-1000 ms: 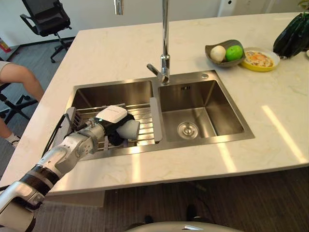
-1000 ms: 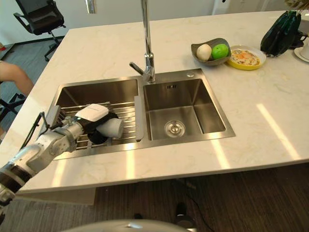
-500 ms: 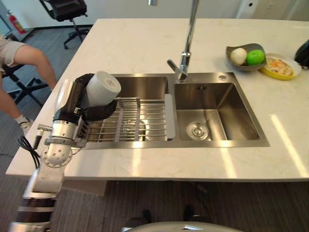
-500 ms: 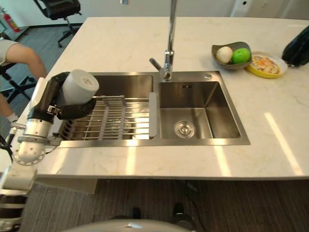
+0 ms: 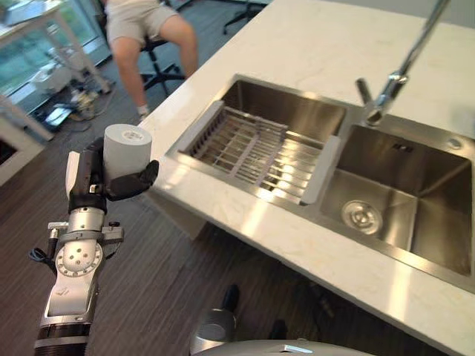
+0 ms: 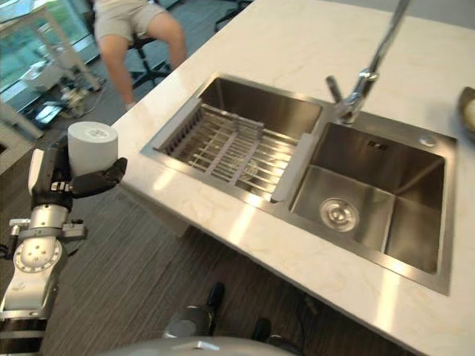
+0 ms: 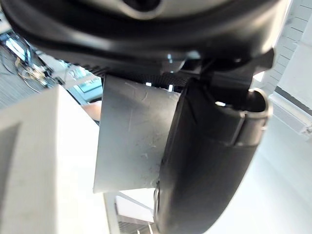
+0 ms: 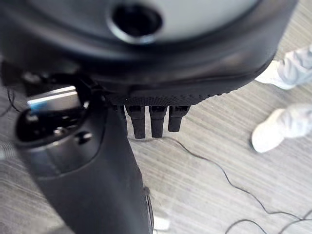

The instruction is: Place the dishes in the dishwasher.

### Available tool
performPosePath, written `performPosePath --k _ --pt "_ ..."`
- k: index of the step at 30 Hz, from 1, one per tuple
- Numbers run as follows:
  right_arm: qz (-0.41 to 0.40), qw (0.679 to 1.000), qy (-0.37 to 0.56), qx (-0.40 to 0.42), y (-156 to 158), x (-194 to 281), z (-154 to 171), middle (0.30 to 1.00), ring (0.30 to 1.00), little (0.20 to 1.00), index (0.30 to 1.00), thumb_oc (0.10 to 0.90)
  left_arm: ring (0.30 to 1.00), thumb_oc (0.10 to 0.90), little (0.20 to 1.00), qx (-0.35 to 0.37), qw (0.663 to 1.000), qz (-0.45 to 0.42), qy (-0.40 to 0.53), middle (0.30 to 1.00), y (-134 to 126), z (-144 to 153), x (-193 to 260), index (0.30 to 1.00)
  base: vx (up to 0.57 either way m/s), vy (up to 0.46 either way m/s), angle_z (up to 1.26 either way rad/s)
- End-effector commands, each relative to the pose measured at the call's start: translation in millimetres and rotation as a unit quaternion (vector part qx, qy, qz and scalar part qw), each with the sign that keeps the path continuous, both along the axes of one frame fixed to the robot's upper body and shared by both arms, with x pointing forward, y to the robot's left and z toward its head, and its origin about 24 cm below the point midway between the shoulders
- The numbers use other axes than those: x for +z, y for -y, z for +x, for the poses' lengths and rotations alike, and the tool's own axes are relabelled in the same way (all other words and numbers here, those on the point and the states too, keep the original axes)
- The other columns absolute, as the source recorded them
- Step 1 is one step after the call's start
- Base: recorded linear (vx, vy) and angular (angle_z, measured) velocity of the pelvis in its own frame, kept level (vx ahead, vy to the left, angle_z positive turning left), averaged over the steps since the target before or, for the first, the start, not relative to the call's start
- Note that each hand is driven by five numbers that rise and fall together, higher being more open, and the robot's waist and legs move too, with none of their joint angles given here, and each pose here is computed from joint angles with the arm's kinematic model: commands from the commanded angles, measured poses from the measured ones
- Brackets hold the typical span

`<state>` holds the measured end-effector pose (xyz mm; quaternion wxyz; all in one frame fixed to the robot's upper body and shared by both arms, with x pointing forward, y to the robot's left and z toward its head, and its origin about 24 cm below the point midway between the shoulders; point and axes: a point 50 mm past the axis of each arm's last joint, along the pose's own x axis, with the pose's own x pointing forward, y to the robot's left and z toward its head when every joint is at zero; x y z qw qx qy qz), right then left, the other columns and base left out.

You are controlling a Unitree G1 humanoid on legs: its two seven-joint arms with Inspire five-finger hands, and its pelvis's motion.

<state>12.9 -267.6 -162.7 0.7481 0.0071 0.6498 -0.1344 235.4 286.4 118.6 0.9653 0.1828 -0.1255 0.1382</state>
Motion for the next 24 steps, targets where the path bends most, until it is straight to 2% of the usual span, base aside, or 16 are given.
performPosePath --k 1,9,15,18,22,24 --pt "0.016 0.999 0.024 -0.041 -7.8 -2.0 7.9 0.900 0.900 0.900 0.900 0.800 0.300 0.400 0.300 -0.018 0.983 0.064 0.173 0.300 2.0 -2.6 76.4 0.300 -0.14 0.071 1.01" --pt "0.007 1.000 -0.003 -0.024 -3.1 -1.2 -7.1 0.900 0.900 0.900 0.900 0.800 0.300 0.400 0.300 -0.020 0.985 0.077 0.153 0.300 4.9 -5.2 66.4 0.300 -0.13 0.126 0.96" --pt "0.007 1.000 0.005 -0.027 -4.4 -1.4 -6.8 0.900 0.900 0.900 0.900 0.800 0.300 0.400 0.300 -0.039 0.985 0.089 0.143 0.300 11.9 -3.9 62.0 0.300 -0.15 0.349 0.86" --pt "0.002 0.999 -0.001 -0.046 -2.9 -1.1 -13.0 0.900 0.900 0.900 0.900 0.800 0.300 0.400 0.300 -0.067 0.980 0.103 0.156 0.300 23.6 1.3 68.6 0.300 0.01 0.367 1.80" --pt "0.018 1.000 0.001 -0.020 -16.2 -4.8 -8.1 0.900 0.900 0.900 0.900 0.800 0.300 0.400 0.300 -0.073 0.978 0.102 0.167 0.300 31.6 2.4 68.0 0.300 0.10 0.468 1.18" --pt "0.036 0.999 0.026 0.015 -27.2 -6.5 14.2 0.900 0.900 0.900 0.900 0.800 0.300 0.400 0.300 -0.109 0.976 0.096 0.165 0.300 46.6 10.3 65.8 0.300 0.21 0.315 1.62"
